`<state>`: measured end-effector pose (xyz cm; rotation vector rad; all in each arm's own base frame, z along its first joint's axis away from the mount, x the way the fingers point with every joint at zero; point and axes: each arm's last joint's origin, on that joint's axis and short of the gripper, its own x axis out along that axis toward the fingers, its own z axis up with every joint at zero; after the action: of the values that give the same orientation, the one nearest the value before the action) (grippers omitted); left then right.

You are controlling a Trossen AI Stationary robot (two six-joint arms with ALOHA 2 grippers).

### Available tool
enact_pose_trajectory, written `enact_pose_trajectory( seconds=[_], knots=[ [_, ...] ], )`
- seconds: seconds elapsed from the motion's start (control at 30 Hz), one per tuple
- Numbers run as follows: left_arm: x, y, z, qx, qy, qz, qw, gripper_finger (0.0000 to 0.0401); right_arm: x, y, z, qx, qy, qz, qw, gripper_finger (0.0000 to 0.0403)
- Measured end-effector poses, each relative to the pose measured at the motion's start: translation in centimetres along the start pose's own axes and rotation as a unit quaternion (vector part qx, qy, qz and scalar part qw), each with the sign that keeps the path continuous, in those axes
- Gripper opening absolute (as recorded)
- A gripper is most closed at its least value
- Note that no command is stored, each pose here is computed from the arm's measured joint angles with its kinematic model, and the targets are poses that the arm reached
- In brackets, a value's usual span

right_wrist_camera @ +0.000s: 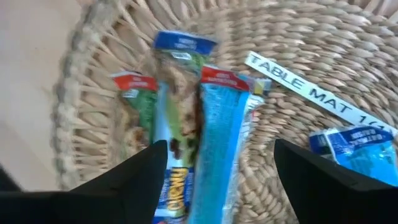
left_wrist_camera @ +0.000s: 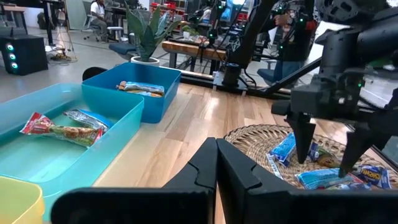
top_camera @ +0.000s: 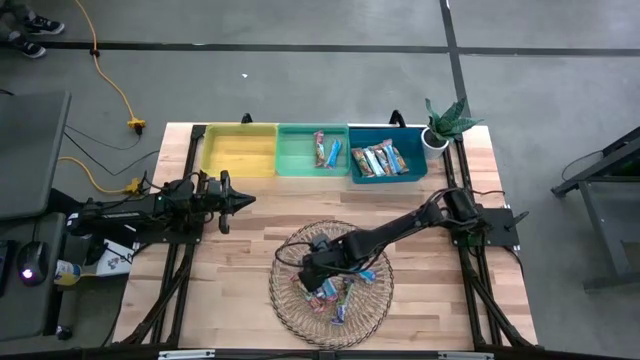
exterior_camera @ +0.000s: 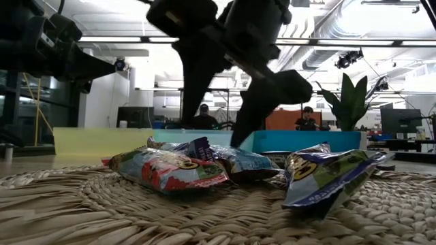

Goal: Pick and place Granola Bars by type
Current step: Put the red granola bar into the light green bin

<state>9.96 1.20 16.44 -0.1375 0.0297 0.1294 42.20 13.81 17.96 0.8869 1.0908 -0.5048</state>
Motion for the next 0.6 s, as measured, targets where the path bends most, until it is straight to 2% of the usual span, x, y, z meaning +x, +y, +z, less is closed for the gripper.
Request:
enact_pose_trajectory(
  seconds=[0.33, 0.6],
  knots=[
    [0.0, 0.0, 0.0, 0.0, 0.0, 0.0, 1.0, 0.0, 2.4, -0.4, -0.4, -0.004, 0.018, -0.014, 1.0, 0.0279],
    [0.0, 0.0, 0.0, 0.0, 0.0, 0.0, 1.0, 0.0, 2.4, -0.6, -0.3, -0.005, 0.007, -0.026, 1.0, 0.0279]
  ],
)
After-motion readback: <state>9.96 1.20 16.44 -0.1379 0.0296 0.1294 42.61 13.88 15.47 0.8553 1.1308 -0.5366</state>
